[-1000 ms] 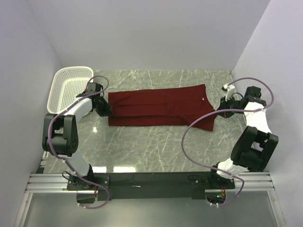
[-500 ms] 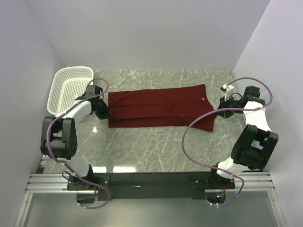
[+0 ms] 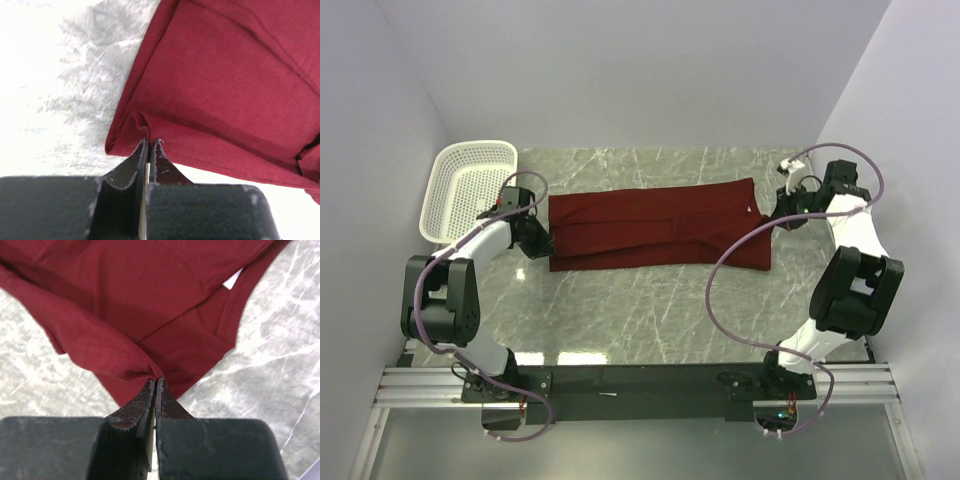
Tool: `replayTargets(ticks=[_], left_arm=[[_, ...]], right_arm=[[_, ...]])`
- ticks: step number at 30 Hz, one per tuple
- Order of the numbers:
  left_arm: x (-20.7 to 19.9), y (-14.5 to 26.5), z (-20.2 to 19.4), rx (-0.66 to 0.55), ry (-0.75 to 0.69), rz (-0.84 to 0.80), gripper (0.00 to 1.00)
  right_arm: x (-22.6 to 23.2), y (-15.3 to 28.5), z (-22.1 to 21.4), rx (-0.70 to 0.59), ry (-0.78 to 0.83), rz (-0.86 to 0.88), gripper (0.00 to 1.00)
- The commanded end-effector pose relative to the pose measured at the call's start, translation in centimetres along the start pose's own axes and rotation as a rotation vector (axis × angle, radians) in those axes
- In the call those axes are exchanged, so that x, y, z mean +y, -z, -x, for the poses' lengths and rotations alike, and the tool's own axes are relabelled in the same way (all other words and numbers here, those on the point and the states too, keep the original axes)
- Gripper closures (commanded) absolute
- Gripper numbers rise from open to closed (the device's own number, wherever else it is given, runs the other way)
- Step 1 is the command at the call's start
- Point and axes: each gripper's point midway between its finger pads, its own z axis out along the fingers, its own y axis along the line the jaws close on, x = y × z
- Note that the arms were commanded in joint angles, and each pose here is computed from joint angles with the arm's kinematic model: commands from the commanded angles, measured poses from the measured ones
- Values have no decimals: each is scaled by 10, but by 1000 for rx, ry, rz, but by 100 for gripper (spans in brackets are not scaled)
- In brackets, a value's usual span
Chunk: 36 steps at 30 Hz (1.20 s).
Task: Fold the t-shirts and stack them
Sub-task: Fold the tshirt
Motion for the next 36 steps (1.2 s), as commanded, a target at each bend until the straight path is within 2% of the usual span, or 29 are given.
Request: replayTargets(ticks=[1,11,16,25,33,36], left_arm=[[-1,8,5,-42,12,-15,100],[3,8,8,-61,32,2,100],[-12,17,23,-98,33,-30,100],[-24,9,37,-87,23,-23,100],[-25,44,20,-97,11,-101,100],[-20,59,4,-90,12,-139,100]], right_arm=[[-16,-2,25,-19,31,-52,100],[-22,-22,27,15,29,-50,100],[-25,-23,31,0,32,-57,100],[-25,-23,38,-19,35,-48,100],[5,17,41,-102,114,-17,100],[28,34,31,-106,208,15,100]])
